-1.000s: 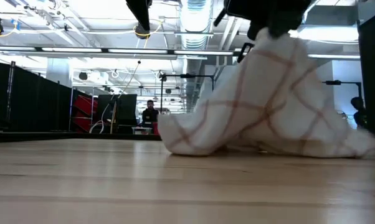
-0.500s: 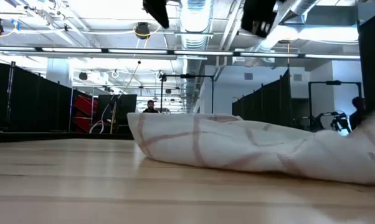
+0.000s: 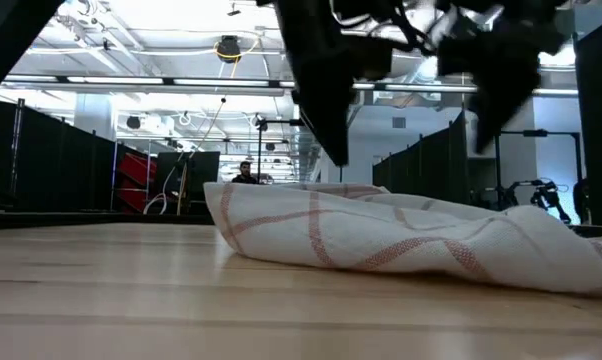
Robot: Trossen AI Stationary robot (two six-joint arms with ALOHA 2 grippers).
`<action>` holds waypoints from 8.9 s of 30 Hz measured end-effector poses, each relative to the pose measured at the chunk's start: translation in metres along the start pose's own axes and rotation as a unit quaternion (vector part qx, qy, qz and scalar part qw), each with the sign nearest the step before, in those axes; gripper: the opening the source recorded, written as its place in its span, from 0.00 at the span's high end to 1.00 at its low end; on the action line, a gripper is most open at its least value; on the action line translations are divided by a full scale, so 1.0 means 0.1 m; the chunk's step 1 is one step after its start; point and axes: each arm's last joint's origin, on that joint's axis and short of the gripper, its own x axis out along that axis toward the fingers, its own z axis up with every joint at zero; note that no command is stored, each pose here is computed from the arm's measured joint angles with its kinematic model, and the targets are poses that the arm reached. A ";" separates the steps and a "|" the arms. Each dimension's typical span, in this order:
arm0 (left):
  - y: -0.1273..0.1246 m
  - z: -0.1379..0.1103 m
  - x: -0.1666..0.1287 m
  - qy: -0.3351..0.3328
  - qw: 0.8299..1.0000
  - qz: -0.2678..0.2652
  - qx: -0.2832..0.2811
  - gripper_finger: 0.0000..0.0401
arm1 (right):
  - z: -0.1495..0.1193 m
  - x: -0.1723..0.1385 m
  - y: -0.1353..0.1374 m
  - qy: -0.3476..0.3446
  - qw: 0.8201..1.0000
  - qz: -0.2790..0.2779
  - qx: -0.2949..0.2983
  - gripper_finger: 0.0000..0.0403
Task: Roll towel
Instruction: Fold the towel
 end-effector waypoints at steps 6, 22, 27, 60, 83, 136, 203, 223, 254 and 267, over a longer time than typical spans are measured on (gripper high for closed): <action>-0.05 0.03 0.03 -0.013 0.998 -0.003 -0.068 0.75 | -0.31 0.02 -0.12 -0.004 1.000 0.001 0.018 0.69; -0.02 0.06 0.11 -0.025 0.988 0.099 -0.113 0.99 | -0.38 -0.07 -0.15 -0.043 0.999 0.013 -0.026 0.69; 0.07 -0.03 -0.26 -0.022 0.980 0.157 -0.120 1.00 | -0.29 -0.09 -0.10 -0.097 0.994 0.036 -0.040 0.69; 0.07 -0.09 0.24 0.053 0.979 -0.007 -0.198 0.58 | -0.24 0.01 -0.12 -0.085 0.988 0.020 -0.130 0.69; 0.21 -0.11 -0.25 0.008 0.979 0.046 -0.196 1.00 | -0.25 0.02 -0.10 -0.087 0.987 0.024 -0.132 0.70; 0.52 -1.38 -0.75 -0.188 0.969 -0.072 -0.140 0.89 | 0.42 0.84 -0.54 -0.099 0.993 -0.011 -0.067 0.71; -0.26 -0.65 0.29 0.002 0.984 -0.120 0.130 1.00 | 0.38 1.19 -0.04 -0.074 0.980 0.101 -0.155 0.70; -1.30 -1.10 -0.29 0.062 0.976 -0.154 0.143 1.00 | 0.39 1.31 -0.38 -0.049 0.984 0.086 -0.145 0.70; 0.63 -0.77 -0.14 0.035 0.993 0.095 -0.054 0.77 | 0.58 1.19 -0.33 -0.024 0.986 0.111 -0.120 0.70; 0.65 -0.67 0.48 0.036 0.996 -0.001 0.083 0.68 | 0.53 1.18 -0.16 -0.007 0.988 0.123 -0.098 0.70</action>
